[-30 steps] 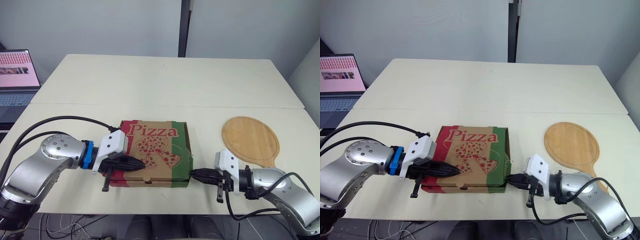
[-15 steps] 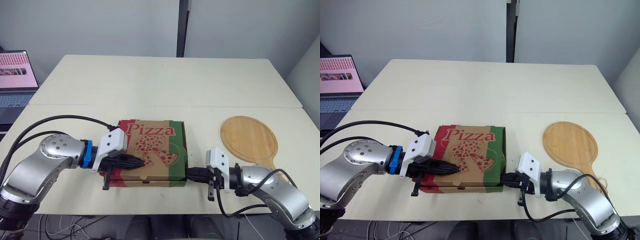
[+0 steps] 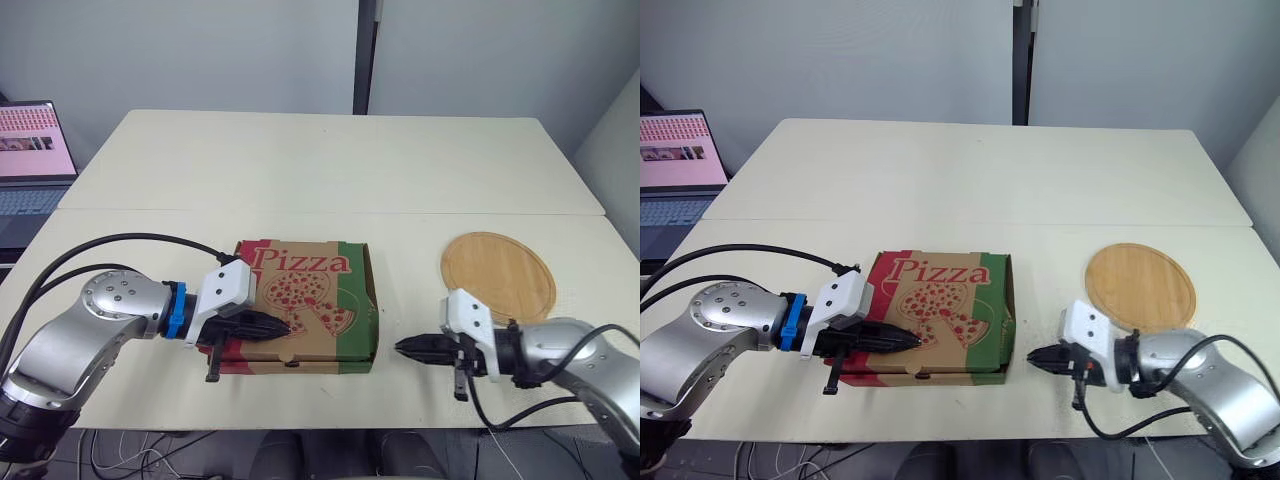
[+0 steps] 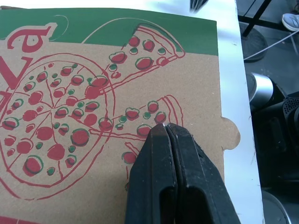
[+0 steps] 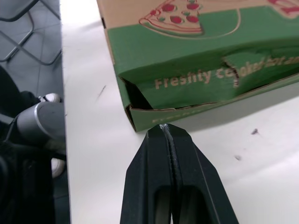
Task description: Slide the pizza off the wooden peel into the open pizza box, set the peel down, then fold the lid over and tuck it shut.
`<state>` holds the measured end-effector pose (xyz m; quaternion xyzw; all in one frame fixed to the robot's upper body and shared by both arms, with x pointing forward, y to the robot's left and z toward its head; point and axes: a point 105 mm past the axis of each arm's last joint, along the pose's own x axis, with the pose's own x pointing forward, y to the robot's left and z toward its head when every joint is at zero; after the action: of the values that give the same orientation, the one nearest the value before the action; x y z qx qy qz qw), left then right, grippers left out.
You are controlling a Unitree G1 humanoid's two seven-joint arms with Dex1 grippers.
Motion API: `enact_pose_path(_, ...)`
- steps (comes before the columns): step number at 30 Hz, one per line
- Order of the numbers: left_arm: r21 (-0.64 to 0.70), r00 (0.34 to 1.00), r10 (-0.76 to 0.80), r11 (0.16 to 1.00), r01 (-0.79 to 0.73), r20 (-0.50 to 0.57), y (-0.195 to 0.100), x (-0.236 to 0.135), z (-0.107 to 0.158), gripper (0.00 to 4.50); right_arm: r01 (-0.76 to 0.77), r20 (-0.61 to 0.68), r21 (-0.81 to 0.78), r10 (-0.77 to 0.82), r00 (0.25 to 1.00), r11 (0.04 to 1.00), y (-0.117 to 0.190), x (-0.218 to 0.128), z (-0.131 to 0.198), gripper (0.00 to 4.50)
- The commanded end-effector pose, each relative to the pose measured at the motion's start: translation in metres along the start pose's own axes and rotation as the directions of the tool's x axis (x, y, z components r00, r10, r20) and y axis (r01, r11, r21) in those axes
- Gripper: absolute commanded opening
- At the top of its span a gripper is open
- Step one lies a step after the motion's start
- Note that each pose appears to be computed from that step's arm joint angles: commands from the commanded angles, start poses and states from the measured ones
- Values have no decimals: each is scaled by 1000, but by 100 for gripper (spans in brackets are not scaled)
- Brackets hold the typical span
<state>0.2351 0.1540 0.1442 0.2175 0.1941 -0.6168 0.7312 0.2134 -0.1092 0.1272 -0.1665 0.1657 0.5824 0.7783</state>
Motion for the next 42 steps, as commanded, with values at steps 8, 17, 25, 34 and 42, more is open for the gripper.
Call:
enact_pose_path(8,0,999,20,1000,-20,-38,4,1,-6,0,23,107,-54,-17,994,998,-2,39,22,5)
enact_pose_path(17,-37,985,171,985,-170,26,19,-33,6,0,-5,58,-101,11,998,995,-1,53,11,5)
enact_pose_path(25,-88,903,411,902,-423,-128,40,-111,-24,0,-3,73,-121,12,997,993,-3,51,16,5)
enact_pose_path(34,-199,963,245,944,-262,-110,7,-72,-38,0,-3,86,-126,14,996,992,-6,50,22,5)
enact_pose_path(42,-196,978,191,959,-205,-89,5,-44,-39,0,-3,93,-117,14,996,993,-6,50,25,5)
